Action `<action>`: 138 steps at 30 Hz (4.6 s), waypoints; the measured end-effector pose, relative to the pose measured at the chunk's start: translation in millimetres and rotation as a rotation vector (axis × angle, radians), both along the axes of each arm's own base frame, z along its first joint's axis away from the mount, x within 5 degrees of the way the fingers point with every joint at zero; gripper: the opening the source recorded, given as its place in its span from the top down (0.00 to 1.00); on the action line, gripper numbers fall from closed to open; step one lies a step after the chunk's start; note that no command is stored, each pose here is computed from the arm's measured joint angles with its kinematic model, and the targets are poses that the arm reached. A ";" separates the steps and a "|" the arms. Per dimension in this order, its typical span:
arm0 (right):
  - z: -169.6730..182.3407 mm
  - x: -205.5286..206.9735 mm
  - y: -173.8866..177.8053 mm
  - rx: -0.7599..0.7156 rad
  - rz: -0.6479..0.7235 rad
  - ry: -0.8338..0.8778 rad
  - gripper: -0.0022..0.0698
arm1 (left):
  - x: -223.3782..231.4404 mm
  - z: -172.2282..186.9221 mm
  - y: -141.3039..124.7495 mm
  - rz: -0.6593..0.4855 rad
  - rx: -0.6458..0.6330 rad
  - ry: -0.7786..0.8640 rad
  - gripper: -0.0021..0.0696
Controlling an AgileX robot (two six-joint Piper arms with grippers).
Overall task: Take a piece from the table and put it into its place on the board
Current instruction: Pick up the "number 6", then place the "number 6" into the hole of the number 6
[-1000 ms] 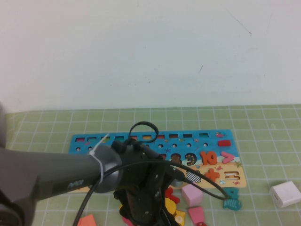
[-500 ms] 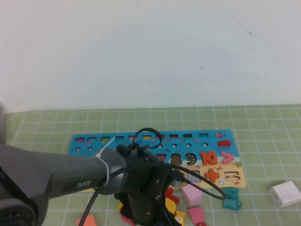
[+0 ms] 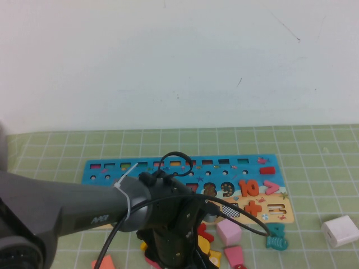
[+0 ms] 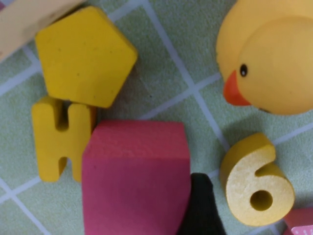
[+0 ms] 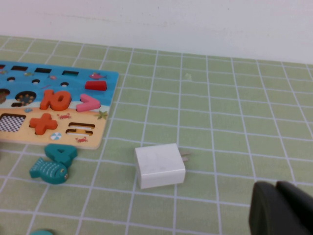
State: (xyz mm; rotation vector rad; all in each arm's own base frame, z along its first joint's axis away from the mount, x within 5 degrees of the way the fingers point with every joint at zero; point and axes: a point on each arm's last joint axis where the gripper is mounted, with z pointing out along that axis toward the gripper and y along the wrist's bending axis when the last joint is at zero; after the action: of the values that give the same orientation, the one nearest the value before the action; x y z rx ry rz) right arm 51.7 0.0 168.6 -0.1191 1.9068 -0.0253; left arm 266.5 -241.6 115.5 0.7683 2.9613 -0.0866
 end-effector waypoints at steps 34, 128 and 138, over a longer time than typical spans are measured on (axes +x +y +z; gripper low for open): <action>0.0 0.0 0.0 0.000 0.000 0.000 0.97 | -1.2 -16.7 -2.6 0.033 0.001 0.051 0.43; 0.0 0.0 0.0 0.000 0.000 0.000 0.97 | 160.6 3.3 7.5 0.148 -0.021 -0.085 0.50; 0.0 0.0 0.0 0.000 0.000 0.000 0.97 | 163.7 4.0 6.2 0.152 -0.039 -0.118 0.50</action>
State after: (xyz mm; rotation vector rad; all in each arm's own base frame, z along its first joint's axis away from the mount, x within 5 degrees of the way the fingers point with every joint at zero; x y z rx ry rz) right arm 51.7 0.0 168.6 -0.1191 1.9068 -0.0253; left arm 430.2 -235.4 119.5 0.5218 2.8845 -0.0852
